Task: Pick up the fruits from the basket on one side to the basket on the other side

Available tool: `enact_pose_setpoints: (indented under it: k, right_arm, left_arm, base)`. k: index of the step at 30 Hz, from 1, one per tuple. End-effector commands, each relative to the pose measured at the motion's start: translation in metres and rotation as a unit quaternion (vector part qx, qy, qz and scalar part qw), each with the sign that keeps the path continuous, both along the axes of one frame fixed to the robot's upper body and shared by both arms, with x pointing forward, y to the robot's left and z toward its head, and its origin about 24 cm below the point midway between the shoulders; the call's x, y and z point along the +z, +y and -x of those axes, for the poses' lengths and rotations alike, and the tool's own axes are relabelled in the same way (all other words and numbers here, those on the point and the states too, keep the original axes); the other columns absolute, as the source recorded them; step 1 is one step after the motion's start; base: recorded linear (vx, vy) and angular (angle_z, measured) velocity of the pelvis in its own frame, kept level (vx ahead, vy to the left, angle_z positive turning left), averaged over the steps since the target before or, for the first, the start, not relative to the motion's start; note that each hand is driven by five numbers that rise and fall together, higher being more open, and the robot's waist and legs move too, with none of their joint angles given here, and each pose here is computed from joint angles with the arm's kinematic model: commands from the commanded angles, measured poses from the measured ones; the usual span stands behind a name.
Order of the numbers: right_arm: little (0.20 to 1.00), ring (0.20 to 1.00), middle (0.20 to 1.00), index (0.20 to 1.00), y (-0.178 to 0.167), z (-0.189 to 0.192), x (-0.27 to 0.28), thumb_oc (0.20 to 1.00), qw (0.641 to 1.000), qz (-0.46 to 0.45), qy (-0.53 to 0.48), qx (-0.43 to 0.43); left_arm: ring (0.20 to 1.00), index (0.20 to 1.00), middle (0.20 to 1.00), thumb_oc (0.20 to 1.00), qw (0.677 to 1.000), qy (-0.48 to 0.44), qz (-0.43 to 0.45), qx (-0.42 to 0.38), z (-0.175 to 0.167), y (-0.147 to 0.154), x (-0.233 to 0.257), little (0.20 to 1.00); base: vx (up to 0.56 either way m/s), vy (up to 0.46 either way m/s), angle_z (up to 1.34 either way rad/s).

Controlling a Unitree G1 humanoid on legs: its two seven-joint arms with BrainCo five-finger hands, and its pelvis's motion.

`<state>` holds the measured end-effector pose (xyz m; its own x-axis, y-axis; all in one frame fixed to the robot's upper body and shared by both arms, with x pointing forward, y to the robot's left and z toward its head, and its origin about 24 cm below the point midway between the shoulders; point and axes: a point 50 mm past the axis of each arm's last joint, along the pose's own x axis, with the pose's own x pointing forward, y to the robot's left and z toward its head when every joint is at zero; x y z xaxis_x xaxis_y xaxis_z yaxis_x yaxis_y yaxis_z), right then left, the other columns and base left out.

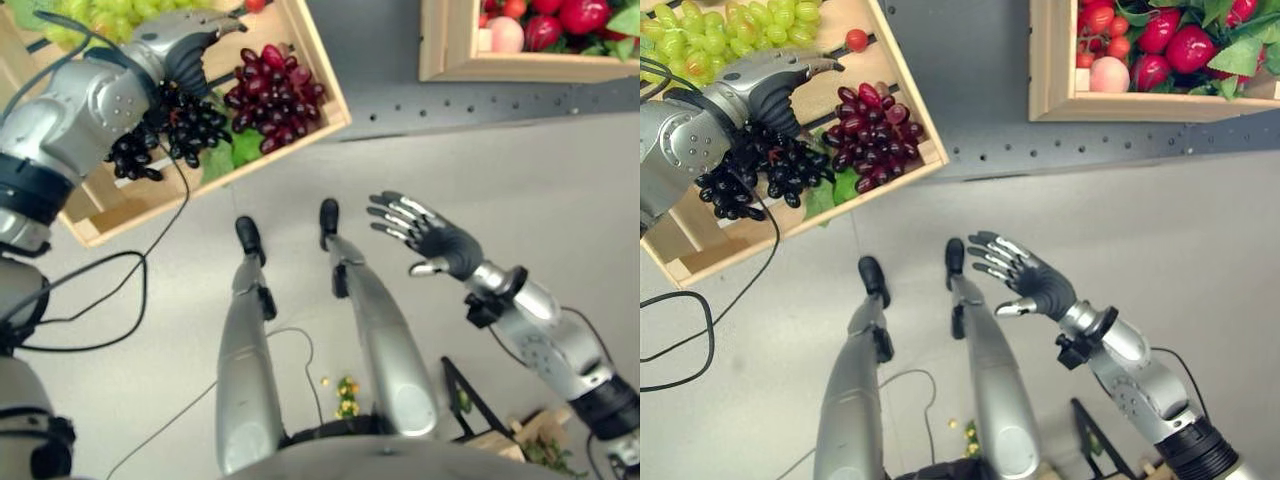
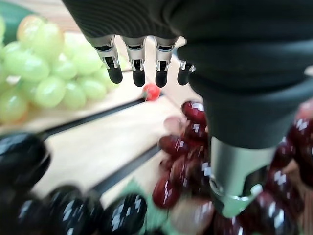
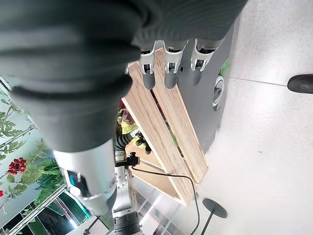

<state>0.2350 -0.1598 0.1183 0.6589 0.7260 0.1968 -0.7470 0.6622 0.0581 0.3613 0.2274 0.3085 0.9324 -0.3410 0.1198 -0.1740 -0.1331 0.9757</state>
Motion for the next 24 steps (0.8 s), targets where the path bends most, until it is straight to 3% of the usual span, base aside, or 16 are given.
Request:
enact_pose_setpoints:
  k: [1, 12, 24]
  right_arm:
    - [1.0, 1.0, 1.0, 1.0, 0.003, 0.006, 0.007, 1.0, 0.999, -0.043, -0.012, 0.015]
    - [1.0, 1.0, 1.0, 1.0, 0.0, 0.003, 0.014, 1.0, 0.999, -0.047, -0.026, 0.008]
    - [1.0, 1.0, 1.0, 1.0, 0.002, 0.004, 0.02, 1.0, 0.998, -0.052, -0.038, 0.015]
  left_arm:
    - [1.0, 1.0, 1.0, 1.0, 1.0, -0.013, -0.007, 0.022, 0.008, 0.013, 0.006, 1.0]
    - [1.0, 1.0, 1.0, 1.0, 0.993, 0.081, 0.0, 0.083, 0.014, 0.043, -0.052, 1.0]
    - [1.0, 1.0, 1.0, 1.0, 0.987, 0.102, 0.004, 0.122, 0.02, 0.062, -0.078, 1.0]
  base:
    - [0.0, 0.0, 0.0]
    - [0.0, 0.0, 0.0]
    - [0.0, -0.004, -0.02]
